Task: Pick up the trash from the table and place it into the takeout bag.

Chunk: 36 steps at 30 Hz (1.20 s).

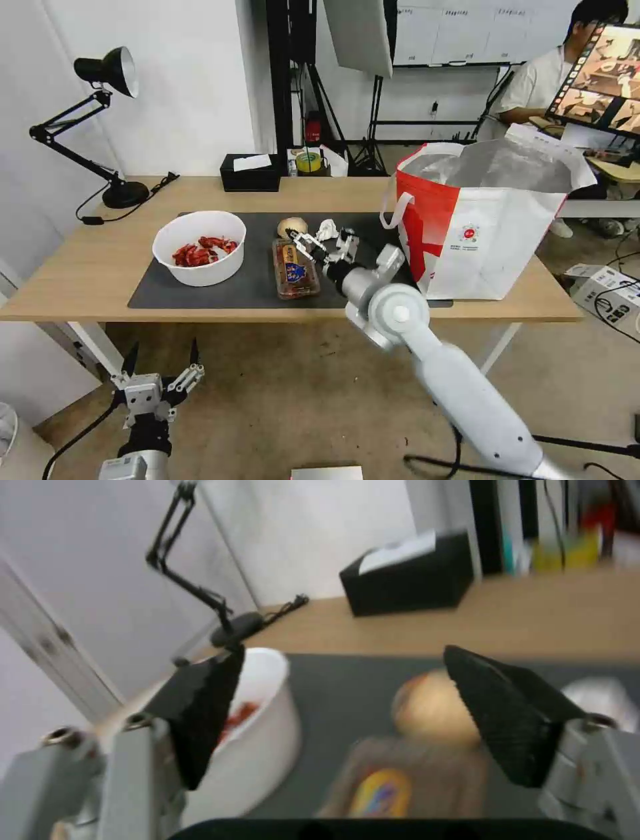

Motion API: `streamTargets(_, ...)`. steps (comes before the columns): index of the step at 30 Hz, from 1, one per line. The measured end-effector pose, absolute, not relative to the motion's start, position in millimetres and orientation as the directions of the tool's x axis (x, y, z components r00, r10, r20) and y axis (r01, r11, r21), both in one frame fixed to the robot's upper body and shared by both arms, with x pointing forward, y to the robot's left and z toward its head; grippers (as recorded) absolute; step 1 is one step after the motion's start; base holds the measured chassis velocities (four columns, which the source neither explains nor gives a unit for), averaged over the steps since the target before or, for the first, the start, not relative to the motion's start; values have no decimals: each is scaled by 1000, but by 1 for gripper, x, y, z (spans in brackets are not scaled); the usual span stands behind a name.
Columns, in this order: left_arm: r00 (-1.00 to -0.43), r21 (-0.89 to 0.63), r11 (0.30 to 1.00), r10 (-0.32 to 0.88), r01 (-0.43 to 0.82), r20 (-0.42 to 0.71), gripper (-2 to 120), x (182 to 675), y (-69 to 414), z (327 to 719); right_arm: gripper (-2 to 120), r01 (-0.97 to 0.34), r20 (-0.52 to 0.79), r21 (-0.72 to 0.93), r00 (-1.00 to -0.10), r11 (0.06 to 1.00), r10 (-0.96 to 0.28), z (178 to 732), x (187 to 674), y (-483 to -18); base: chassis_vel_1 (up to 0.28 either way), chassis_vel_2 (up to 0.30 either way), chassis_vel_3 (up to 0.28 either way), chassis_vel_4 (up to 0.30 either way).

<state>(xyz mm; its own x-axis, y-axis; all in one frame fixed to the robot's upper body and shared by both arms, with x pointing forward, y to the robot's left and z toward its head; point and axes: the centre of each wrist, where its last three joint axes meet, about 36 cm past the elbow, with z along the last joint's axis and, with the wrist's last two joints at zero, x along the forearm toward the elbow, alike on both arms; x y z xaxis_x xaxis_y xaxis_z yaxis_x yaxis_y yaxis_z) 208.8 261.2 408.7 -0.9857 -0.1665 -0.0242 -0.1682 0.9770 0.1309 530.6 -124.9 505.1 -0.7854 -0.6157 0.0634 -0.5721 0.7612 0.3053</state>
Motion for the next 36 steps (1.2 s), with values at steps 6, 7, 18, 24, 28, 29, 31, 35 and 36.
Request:
streamTargets(6, -990, 123, 983, -136, -138, -26, 100, 219, 270, 411, 51, -709, 146, 62, -689, 702, -709, 509, 592, -136, 0, 0, 0, 0)
streamTargets(7, -991, 123, 983, -131, -133, -27, 100, 221, 271, 411, 47, -730, 168, 50, -667, 682, -726, 508, 602, -136, 0, 0, 0, 0)
streamTargets(18, -994, 127, 986, -109, -111, -23, 100, 226, 274, 409, 8, -836, 283, 83, -503, 543, -817, 494, 667, -131, 0, 0, 0, 0)
streamTargets(24, -996, 143, 986, -83, -87, -31, 100, 230, 279, 411, 0, -862, 306, 115, -442, 493, -843, 482, 674, -136, 0, 0, 0, 0)
streamTargets(28, -997, 150, 986, -66, -70, -31, 100, 232, 280, 411, 0, -865, 322, 132, -424, 483, -847, 470, 675, -141, 0, 0, 0, 0)
streamTargets(29, -997, 150, 986, -66, -70, -31, 100, 232, 280, 411, 0, -865, 322, 132, -424, 483, -847, 470, 675, -141, 0, 0, 0, 0)
streamTargets(31, -998, 143, 988, -61, -65, -29, 100, 232, 277, 410, 0, -864, 327, 139, -421, 484, -846, 467, 676, -139, 0, 0, 0, 0)
streamTargets(35, -998, 137, 989, -56, -60, -27, 100, 232, 274, 408, 0, -864, 329, 144, -419, 483, -846, 465, 677, -137, 0, 0, 0, 0)
streamTargets(36, -998, 135, 989, -54, -57, -26, 100, 233, 274, 408, 0, -863, 331, 146, -419, 485, -845, 464, 677, -136, 0, 0, 0, 0)
